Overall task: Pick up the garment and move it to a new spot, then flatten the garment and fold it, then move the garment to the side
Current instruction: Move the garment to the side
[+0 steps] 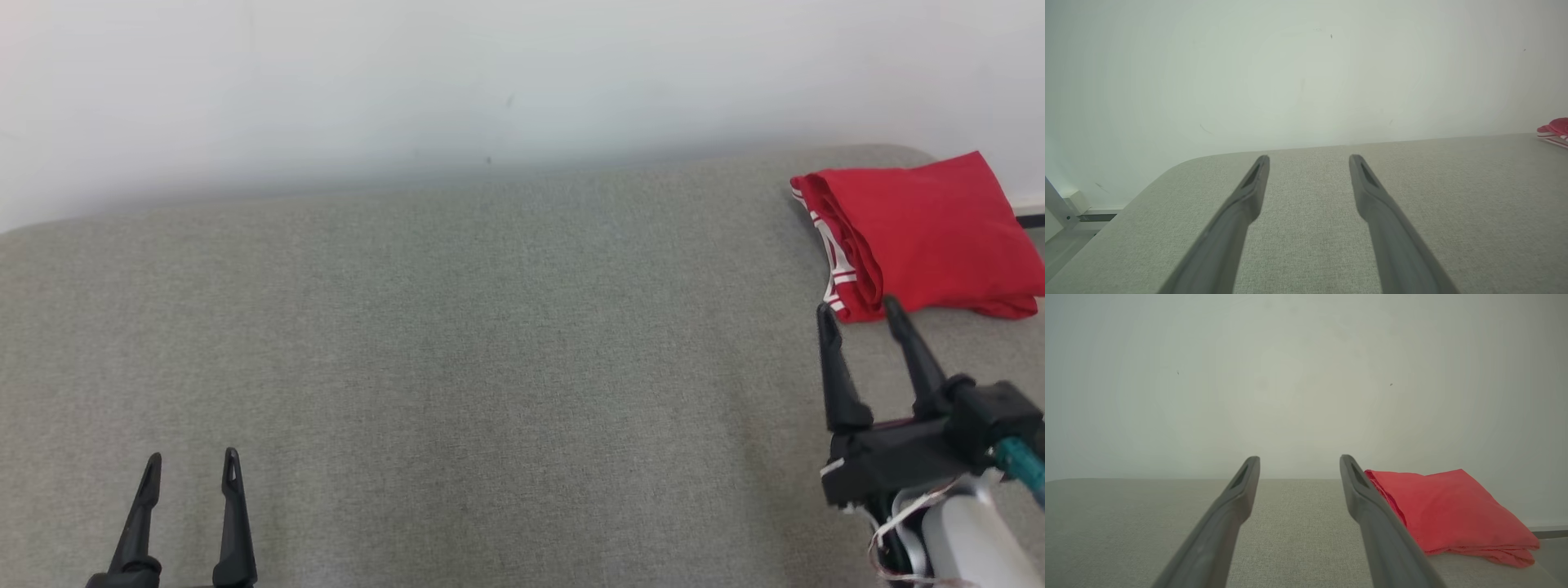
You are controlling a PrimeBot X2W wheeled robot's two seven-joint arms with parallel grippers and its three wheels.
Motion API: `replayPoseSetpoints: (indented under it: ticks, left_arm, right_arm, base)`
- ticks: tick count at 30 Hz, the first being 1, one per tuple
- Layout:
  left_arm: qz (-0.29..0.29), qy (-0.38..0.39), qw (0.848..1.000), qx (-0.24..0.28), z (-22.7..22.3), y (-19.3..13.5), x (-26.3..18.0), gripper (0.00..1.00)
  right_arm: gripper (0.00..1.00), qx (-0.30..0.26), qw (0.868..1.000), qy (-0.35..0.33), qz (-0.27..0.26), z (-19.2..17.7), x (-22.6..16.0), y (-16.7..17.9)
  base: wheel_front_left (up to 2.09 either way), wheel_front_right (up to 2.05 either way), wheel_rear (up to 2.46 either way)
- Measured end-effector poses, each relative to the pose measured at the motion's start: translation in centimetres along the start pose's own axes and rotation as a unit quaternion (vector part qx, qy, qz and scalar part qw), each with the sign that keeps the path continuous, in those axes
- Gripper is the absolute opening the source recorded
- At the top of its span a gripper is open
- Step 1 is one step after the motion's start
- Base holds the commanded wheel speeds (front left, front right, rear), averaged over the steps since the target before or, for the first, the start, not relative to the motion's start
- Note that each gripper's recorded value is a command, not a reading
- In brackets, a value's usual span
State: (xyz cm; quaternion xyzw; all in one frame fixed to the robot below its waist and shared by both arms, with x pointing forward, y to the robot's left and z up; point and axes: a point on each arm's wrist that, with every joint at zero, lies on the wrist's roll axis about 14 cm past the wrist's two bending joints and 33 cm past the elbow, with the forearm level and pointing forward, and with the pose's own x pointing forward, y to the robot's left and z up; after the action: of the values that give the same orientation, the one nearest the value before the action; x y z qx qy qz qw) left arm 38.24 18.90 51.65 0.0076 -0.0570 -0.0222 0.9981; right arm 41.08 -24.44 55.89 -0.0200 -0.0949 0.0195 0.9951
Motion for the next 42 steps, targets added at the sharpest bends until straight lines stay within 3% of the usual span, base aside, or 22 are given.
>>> replayPoseSetpoints:
  ticks: [14,28,42]
  left_arm:
    - [0.02,-0.012,1.0,0.006,1.1,1.5,-1.9,1.0]
    - [0.027,0.001,0.999,0.028,0.5,2.1,-3.1,1.0]
    - [0.024,0.006,1.0,0.017,0.2,2.0,-3.5,1.0]
  right_arm:
    - [1.0,0.048,0.999,0.019,0.005,-1.9,-3.8,4.2]
    - [1.0,0.058,0.997,0.046,-0.006,-3.5,-6.6,5.1]
    - [1.0,0.053,0.997,0.045,-0.017,-3.4,-7.3,4.7]
  base:
    - [0.0,0.0,0.0]
    - [0.0,0.0,0.0]
    - [0.0,0.0,0.0]
